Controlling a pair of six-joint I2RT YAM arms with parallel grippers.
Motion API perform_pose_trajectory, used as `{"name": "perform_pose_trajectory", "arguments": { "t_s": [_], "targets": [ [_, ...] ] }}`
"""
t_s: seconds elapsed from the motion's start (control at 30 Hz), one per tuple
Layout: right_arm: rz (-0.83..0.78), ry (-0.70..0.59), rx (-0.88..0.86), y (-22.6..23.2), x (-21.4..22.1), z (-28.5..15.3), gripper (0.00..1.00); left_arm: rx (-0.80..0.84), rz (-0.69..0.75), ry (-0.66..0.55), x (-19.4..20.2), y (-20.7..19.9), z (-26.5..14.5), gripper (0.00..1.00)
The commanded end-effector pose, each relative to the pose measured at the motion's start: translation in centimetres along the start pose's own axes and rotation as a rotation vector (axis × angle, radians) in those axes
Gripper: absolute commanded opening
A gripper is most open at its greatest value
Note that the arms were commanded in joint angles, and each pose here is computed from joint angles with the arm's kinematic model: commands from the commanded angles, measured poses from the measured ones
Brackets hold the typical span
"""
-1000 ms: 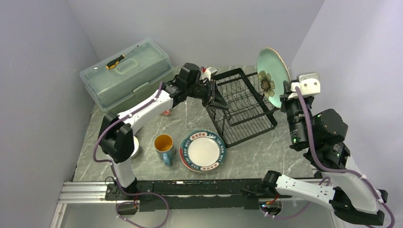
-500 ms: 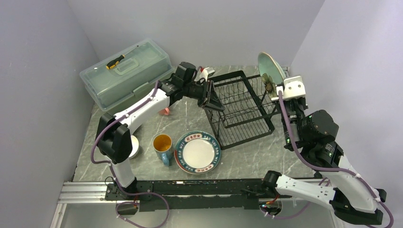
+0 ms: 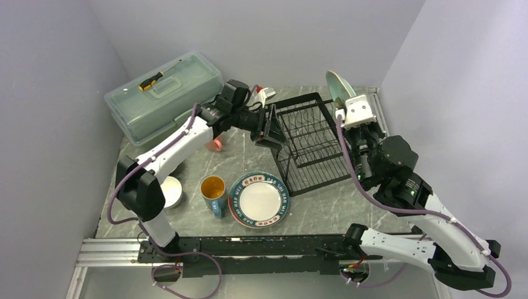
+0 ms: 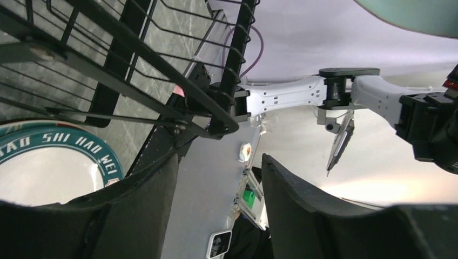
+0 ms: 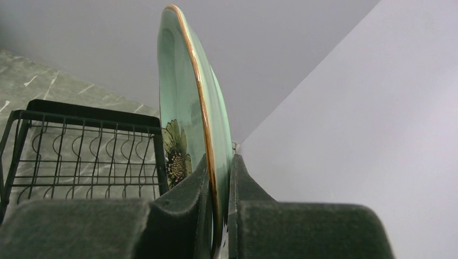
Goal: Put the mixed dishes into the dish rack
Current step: Insert the plate into the dish rack.
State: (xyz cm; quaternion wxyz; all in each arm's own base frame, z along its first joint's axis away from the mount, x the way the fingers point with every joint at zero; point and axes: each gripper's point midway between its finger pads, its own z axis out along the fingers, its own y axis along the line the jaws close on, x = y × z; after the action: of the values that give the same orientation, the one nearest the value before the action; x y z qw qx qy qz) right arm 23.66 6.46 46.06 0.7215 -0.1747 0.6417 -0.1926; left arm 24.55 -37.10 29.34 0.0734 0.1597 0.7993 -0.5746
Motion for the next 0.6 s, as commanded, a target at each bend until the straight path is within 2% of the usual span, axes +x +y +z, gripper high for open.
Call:
{"name": "perform_pose_trajectory", "arguments": {
  "t_s": [0.0, 0.37, 0.57],
  "targets": [
    [0.128, -0.102, 0.046, -3.0, -3.5, -0.1, 0.0, -0.024, 0.098, -0.034, 0.6, -1.9, -2.1, 0.64],
    [0.099, -0.052, 0.031, -3.8, -2.6, 3.3, 0.0, -0.1, 0.168, -0.052, 3.2, -1.4, -4.6, 0.67],
    [0.093, -0.024, 0.044, -5.0, -1.9, 3.9, 0.0, -0.184, 0.229, -0.069, 4.9, -0.5, -6.7, 0.73]
  ]
}}
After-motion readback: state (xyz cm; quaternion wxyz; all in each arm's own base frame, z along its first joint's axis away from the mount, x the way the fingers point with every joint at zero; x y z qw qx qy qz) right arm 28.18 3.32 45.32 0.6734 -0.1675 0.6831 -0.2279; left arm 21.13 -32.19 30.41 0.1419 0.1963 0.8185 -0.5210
